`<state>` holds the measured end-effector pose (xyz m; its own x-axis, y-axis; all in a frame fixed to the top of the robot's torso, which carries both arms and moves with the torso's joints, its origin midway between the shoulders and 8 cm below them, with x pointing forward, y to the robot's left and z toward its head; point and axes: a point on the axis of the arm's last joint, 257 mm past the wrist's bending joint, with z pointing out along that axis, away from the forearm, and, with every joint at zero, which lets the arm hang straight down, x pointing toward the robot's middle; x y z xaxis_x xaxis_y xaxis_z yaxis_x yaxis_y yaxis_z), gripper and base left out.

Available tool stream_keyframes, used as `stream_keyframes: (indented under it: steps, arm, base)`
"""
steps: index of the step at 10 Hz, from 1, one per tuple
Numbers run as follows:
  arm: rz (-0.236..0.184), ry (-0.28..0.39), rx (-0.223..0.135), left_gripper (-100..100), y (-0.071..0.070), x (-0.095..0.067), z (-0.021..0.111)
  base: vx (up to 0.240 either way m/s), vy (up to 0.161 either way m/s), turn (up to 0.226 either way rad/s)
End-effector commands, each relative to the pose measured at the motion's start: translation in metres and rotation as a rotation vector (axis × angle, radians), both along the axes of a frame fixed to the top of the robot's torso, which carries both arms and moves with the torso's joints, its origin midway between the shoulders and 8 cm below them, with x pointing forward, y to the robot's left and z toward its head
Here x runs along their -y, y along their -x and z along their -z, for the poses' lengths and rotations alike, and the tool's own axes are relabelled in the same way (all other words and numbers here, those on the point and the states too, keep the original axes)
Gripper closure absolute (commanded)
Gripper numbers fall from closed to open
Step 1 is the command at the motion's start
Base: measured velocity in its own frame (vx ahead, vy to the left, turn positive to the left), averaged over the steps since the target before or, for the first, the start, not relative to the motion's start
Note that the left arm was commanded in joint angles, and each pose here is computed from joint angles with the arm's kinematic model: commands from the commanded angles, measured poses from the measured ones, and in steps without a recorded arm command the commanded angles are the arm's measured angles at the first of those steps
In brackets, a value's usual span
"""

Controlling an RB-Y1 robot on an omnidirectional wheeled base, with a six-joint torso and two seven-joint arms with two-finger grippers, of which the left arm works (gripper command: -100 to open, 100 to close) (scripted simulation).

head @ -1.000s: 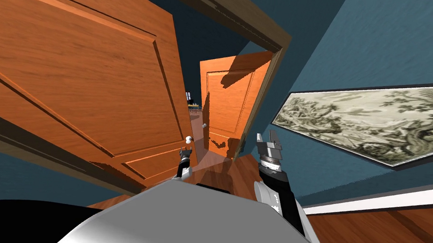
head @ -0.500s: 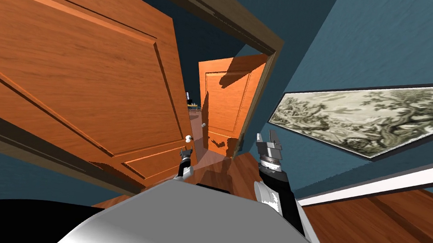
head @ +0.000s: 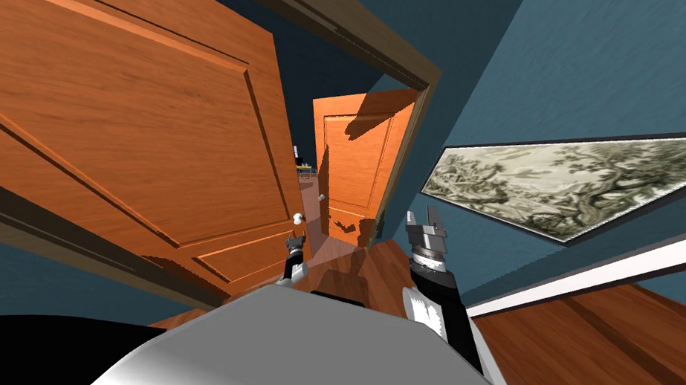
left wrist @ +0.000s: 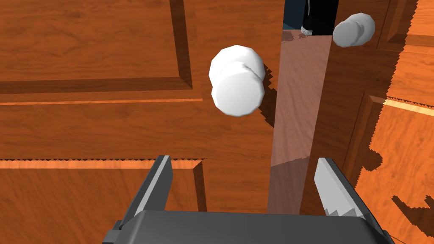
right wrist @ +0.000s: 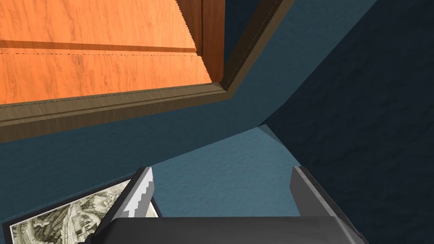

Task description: Push the door open

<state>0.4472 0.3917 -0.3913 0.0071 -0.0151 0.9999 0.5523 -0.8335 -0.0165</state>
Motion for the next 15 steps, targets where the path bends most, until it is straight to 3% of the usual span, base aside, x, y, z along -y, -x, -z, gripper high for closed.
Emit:
stream_keyframes:
  steps: [1,2,5,10,11,15]
  arm:
    - [0.0,0.0,0.0,-100,0.0,0.0,0.0]
    - [-0.007,-0.013,0.003,-100,0.001,-0.012,-0.003]
    - [-0.014,-0.023,0.004,-100,0.003,-0.023,-0.005]
    - [-0.019,-0.007,0.004,-100,0.004,-0.021,-0.002]
    - [-0.019,-0.007,0.004,100,0.004,-0.021,-0.002]
    - [-0.019,-0.007,0.004,100,0.004,-0.021,-0.002]
  base:
    - [-0.021,-0.001,-0.007]
    - [0.081,0.05,-0.021]
    - [0.173,0.098,-0.021]
    - [0.164,0.105,-0.021]
    - [-0.007,-0.006,0.006]
    - [-0.018,-0.011,-0.001]
